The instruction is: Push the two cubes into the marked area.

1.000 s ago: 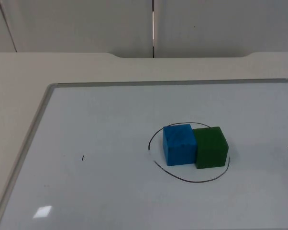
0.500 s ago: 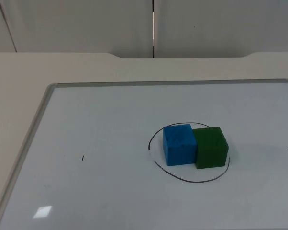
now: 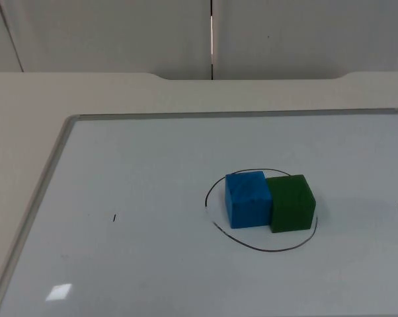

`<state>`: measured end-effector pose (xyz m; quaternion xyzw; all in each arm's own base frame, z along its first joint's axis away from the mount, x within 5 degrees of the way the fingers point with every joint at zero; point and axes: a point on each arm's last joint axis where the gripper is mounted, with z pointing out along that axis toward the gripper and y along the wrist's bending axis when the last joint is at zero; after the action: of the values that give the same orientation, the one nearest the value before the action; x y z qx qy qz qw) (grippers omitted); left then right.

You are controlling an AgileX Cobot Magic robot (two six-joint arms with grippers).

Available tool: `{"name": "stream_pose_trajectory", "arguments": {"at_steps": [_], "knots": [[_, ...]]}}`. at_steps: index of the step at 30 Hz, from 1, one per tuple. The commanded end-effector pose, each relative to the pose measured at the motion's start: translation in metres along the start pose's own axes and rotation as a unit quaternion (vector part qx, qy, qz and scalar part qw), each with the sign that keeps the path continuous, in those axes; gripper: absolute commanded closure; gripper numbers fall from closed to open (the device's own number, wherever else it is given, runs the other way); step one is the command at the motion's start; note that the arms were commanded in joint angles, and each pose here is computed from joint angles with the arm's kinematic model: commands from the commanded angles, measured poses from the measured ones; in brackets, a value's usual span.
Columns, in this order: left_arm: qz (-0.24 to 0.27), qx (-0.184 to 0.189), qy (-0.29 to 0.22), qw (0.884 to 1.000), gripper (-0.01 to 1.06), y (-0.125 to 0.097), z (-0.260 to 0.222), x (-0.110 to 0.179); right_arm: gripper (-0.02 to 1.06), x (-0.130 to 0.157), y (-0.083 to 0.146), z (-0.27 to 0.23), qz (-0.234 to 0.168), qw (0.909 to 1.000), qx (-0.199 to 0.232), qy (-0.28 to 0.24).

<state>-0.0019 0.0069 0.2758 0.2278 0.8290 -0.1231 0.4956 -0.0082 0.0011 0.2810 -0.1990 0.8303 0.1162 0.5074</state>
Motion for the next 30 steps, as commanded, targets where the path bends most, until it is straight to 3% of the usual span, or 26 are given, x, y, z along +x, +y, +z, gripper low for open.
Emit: {"name": "stream_pose_trajectory", "arguments": {"at_steps": [1, 13, 15, 17, 19, 20, 23, 30], "knots": [[-0.002, 0.0, -0.003, 1.0, 1.05, -0.0003, 0.0006, 0.0008, 1.05, 0.0011, -0.0004, -0.0001, -0.005, 1.0, 0.004, 0.0], [-0.001, -0.001, -0.003, 1.0, 1.03, -0.0001, 0.0006, 0.0008, 1.05, 0.0011, -0.0019, -0.0001, 0.003, 0.9999, 0.013, 0.0], [-0.001, -0.001, -0.003, 1.0, 0.98, -0.0001, 0.0006, 0.0008, 1.05, 0.0011, -0.0019, -0.0001, 0.003, 0.9999, 0.013, 0.0], [-0.001, -0.001, -0.003, 1.0, 0.83, -0.0001, 0.0006, 0.0008, 1.05, 0.0011, -0.002, -0.0001, 0.003, 0.9999, 0.013, 0.0], [-0.001, -0.001, -0.003, 1.0, 0.59, -0.0001, 0.0006, 0.0008, 1.05, 0.0011, -0.0022, -0.0001, 0.004, 0.9999, 0.014, 0.0], [-0.001, -0.001, -0.003, 1.0, 0.59, -0.0001, 0.0006, 0.0008, 1.05, 0.0011, -0.0022, -0.0001, 0.004, 0.9999, 0.014, 0.0], [-0.001, -0.001, -0.003, 1.0, 0.41, -0.0001, 0.0006, 0.0008, 1.05, 0.0011, -0.0022, -0.0001, 0.004, 0.9999, 0.014, 0.0], [-0.001, -0.001, -0.003, 1.0, 0.38, -0.0001, 0.0006, 0.0008, 1.05, 0.0011, -0.0022, -0.0001, 0.004, 0.9999, 0.014, 0.0]]}}
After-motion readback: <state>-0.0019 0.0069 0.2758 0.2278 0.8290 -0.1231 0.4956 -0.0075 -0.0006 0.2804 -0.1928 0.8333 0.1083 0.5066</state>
